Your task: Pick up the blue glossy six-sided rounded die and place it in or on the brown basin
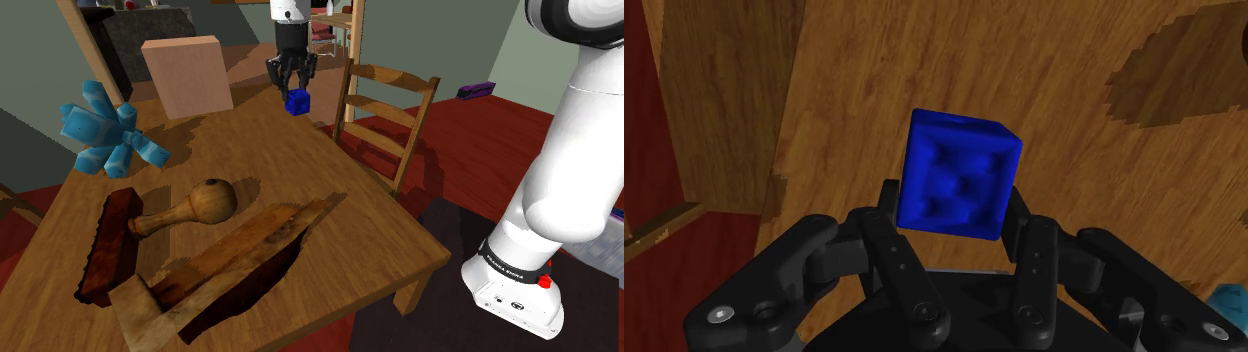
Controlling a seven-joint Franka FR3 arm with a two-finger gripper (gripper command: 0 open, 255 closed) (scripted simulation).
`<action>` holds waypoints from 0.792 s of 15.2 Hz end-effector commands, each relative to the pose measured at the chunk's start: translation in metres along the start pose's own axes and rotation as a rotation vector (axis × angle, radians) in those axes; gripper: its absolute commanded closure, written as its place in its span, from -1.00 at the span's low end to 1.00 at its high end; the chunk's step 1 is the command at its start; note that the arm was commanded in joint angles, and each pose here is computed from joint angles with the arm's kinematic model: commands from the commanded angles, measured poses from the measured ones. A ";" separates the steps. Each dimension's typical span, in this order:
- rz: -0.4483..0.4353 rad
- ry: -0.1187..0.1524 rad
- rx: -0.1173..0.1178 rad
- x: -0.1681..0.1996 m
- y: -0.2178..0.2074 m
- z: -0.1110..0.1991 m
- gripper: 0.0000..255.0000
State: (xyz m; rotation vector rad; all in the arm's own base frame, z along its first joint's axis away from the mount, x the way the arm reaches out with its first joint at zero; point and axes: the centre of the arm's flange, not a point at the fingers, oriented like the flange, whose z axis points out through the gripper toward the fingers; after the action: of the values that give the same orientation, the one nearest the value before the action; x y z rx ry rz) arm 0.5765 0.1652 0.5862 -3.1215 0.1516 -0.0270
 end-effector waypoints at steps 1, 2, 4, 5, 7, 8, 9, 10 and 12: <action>0.000 0.000 0.000 0.000 -0.001 -0.010 1.00; 0.000 0.000 0.000 0.001 -0.001 -0.016 1.00; 0.000 0.000 0.000 0.001 -0.001 -0.022 1.00; 0.000 0.000 0.000 -0.008 -0.012 -0.022 1.00; 0.000 0.000 0.000 -0.024 -0.032 -0.023 1.00; 0.000 0.000 0.000 -0.033 -0.042 -0.023 1.00; 0.000 0.000 0.000 -0.041 -0.053 -0.024 1.00; 0.000 0.000 0.000 -0.049 -0.063 -0.024 1.00; 0.000 0.000 0.000 -0.066 -0.083 -0.025 1.00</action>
State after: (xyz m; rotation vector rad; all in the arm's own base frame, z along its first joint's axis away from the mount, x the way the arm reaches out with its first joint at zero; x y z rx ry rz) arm 0.5272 0.2435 0.6099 -3.1212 0.1494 -0.0267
